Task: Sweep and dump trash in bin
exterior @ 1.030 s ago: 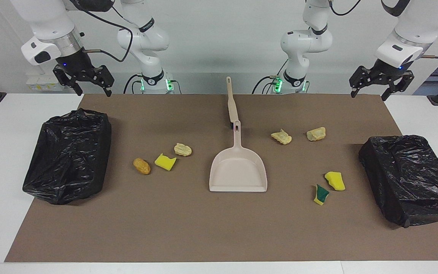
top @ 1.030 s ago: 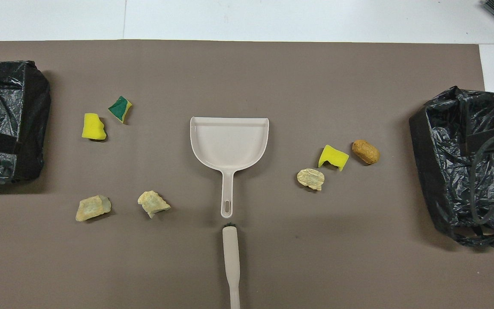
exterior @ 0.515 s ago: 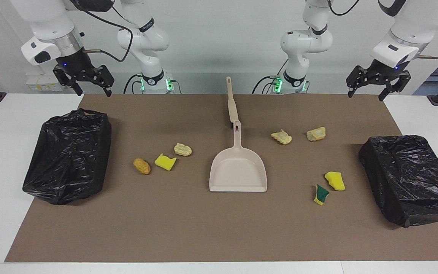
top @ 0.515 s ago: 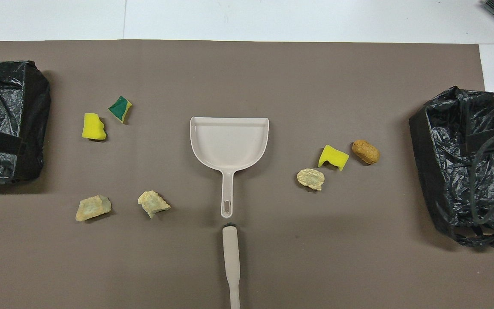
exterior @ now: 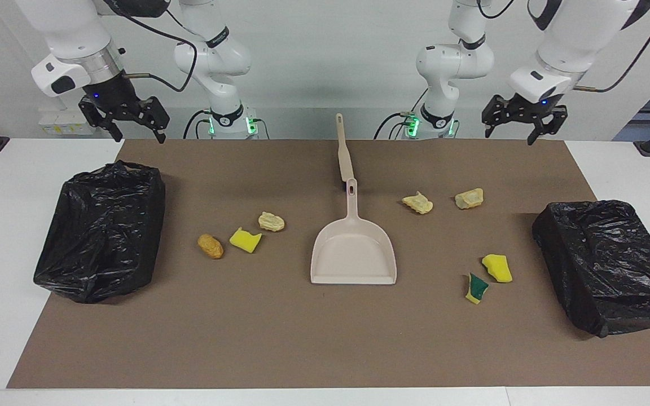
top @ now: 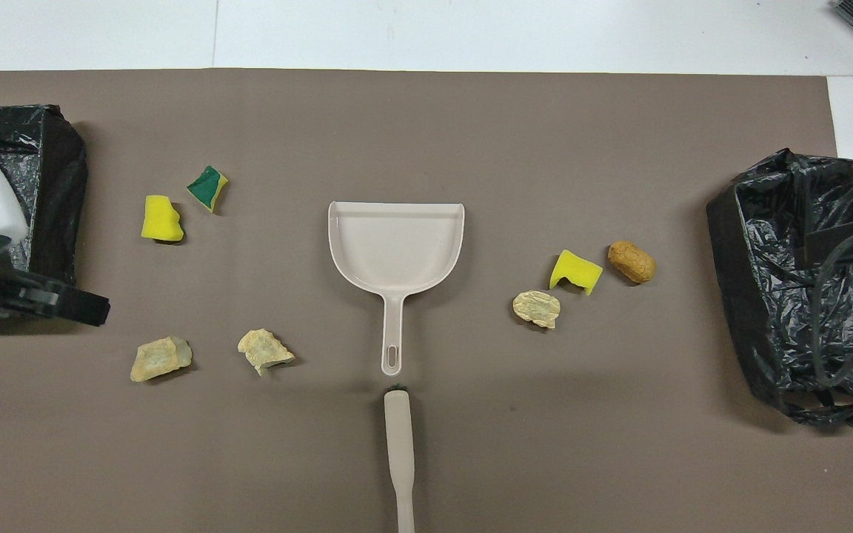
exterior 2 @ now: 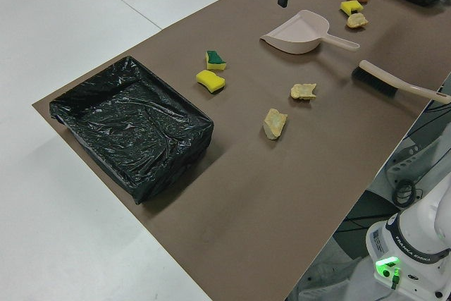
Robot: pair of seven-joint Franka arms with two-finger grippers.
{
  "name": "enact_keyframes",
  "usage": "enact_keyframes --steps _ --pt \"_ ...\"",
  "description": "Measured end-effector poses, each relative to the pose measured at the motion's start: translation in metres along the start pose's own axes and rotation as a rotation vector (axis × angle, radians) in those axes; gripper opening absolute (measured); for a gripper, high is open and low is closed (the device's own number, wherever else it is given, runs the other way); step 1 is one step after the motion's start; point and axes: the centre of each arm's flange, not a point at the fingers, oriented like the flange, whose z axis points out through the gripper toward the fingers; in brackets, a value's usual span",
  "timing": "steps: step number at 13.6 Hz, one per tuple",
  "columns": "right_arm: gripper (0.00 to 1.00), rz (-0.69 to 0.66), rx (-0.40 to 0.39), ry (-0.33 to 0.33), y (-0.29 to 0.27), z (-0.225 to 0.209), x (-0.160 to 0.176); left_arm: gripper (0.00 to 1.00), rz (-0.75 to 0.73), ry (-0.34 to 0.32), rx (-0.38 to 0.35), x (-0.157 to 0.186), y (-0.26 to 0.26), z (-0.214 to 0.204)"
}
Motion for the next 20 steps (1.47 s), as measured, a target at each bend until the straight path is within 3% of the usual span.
enact_keyframes --steps 4,6,10,16,20 --pt "1.00 0.014 -0.001 -0.055 0.008 0.002 -0.008 1.00 -0.007 -0.061 0.014 -0.031 0.104 0.056" --pt "1.00 0.013 0.000 -0.065 0.007 0.002 -0.011 1.00 -0.046 -0.083 -0.037 -0.049 0.149 0.085" --pt "1.00 -0.031 -0.003 -0.074 -0.016 0.012 -0.016 1.00 -0.072 -0.080 -0.051 -0.077 0.224 0.130" --pt "1.00 -0.168 -0.014 -0.106 -0.100 0.067 0.006 1.00 -0.104 -0.027 -0.038 -0.150 0.341 0.236" --pt "1.00 -0.106 -0.033 -0.111 -0.190 0.115 0.013 1.00 -0.132 -0.032 -0.026 -0.172 0.374 0.280"
